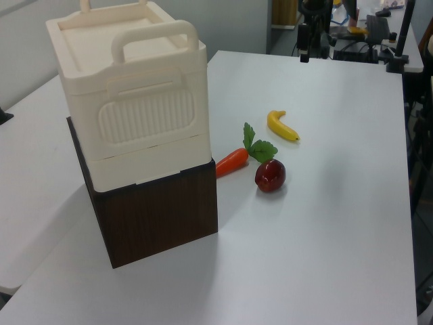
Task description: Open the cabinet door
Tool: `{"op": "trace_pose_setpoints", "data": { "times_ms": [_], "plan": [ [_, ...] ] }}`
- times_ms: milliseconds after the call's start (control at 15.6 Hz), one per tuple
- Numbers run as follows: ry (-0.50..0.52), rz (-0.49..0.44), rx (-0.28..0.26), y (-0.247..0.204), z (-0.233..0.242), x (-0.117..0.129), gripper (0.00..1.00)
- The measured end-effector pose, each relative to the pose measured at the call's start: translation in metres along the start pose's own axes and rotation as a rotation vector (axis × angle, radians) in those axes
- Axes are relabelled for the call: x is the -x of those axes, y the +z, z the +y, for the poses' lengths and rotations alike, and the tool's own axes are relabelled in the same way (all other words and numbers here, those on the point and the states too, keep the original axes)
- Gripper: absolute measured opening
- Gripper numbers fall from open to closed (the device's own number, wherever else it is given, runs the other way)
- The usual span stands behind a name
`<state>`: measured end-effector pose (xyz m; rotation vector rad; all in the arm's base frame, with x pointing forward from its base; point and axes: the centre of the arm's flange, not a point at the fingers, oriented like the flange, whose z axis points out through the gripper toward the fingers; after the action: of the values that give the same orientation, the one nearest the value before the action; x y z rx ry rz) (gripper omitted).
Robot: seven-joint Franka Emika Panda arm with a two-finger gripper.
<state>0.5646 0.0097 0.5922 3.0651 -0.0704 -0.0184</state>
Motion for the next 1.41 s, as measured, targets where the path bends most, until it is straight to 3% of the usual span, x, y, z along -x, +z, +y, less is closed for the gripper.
{"op": "trace_pose_setpoints", "data": {
  "times_ms": [578, 899, 1027, 1412],
  "plan": [
    [0.005, -0.032, 0.002, 0.001, 0.003, 0.004, 1.00],
    [0.015, 0.004, -0.003, -0.016, 0.009, 0.002, 1.00],
    [-0.001, 0.018, -0.029, -0.024, 0.005, 0.002, 1.00],
    [-0.153, 0.075, -0.177, -0.055, -0.035, 0.004, 1.00]
  ]
}}
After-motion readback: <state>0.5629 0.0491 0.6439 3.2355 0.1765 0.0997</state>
